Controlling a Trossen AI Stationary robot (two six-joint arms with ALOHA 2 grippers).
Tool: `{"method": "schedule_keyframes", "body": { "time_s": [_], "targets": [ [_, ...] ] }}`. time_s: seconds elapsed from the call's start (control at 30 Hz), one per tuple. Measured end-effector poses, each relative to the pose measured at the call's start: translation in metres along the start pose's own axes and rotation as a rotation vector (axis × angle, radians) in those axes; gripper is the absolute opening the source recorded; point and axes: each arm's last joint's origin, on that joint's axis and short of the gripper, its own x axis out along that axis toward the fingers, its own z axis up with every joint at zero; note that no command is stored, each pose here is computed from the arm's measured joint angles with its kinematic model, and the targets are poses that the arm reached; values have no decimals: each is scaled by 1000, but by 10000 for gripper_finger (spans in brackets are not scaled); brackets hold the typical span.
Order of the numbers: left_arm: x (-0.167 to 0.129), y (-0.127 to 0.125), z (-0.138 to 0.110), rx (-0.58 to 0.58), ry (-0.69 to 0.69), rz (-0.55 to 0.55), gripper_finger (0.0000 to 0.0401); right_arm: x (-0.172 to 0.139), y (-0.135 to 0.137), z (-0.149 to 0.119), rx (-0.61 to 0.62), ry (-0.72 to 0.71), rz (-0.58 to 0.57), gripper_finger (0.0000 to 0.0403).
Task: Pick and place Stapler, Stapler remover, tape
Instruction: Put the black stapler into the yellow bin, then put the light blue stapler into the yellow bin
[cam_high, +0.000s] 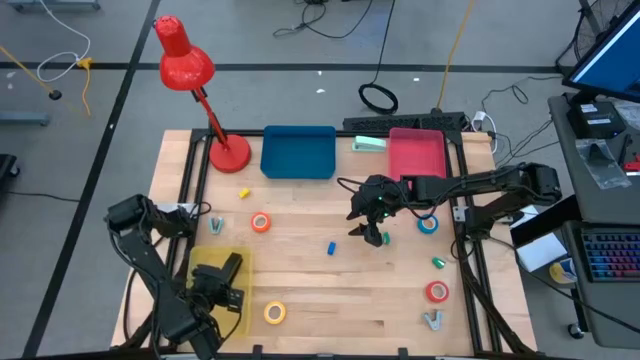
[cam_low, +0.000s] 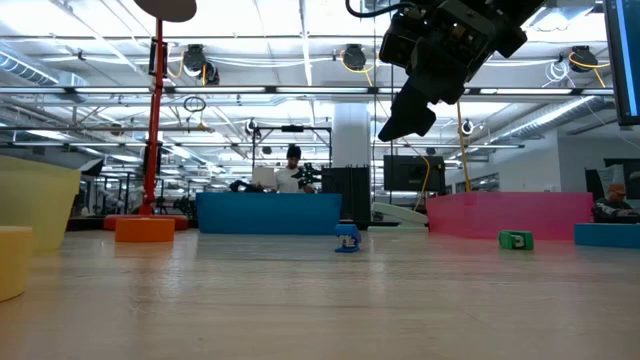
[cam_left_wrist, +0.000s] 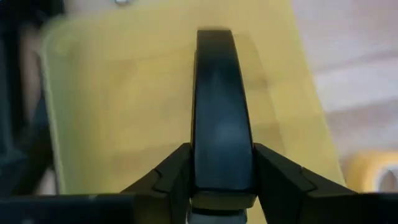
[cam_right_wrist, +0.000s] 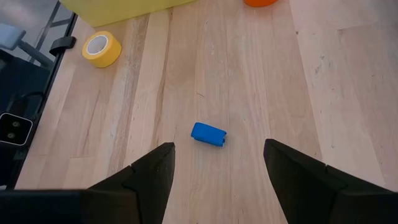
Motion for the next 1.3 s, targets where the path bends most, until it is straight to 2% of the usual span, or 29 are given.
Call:
{"method": "schedule_keyframes", "body": {
  "time_s": [0.1, 0.2, 0.33, 0.5, 0.6, 0.73, 0.87, 1.0, 1.17, 1.3],
  "targets": [
    [0, -2, -2, -7, 17, -19, 208, 0, 0, 0, 0, 0, 0, 238],
    [0, -3, -4, -12, 32, -31, 230, 0, 0, 0, -1, -3, 1, 238],
    [-2, -3, -2, -12, 30, -31, 230, 0, 0, 0, -6, -3, 1, 238],
    [-27, 3, 15, -18, 47, -54, 216, 0, 0, 0, -8, -3, 4, 238],
    [-45, 8, 32, -22, 12, -117, 208, 0, 0, 0, -8, -2, 4, 238],
    [-60, 10, 58, 2, -86, -315, 199, 0, 0, -4, 4, 39, -2, 238],
    [-65, 4, 83, 66, -177, -391, 190, -1, -1, -11, 47, 112, -13, 238],
    [-63, -4, 104, 163, -260, -384, 181, -2, -2, -18, 81, 183, -26, 238],
    [-55, -18, 126, 286, -309, -299, 173, -2, -2, -21, 90, 212, -30, 238],
    [-47, -28, 144, 332, -329, -232, 172, -2, -2, -21, 90, 212, -30, 238]
  ]
}}
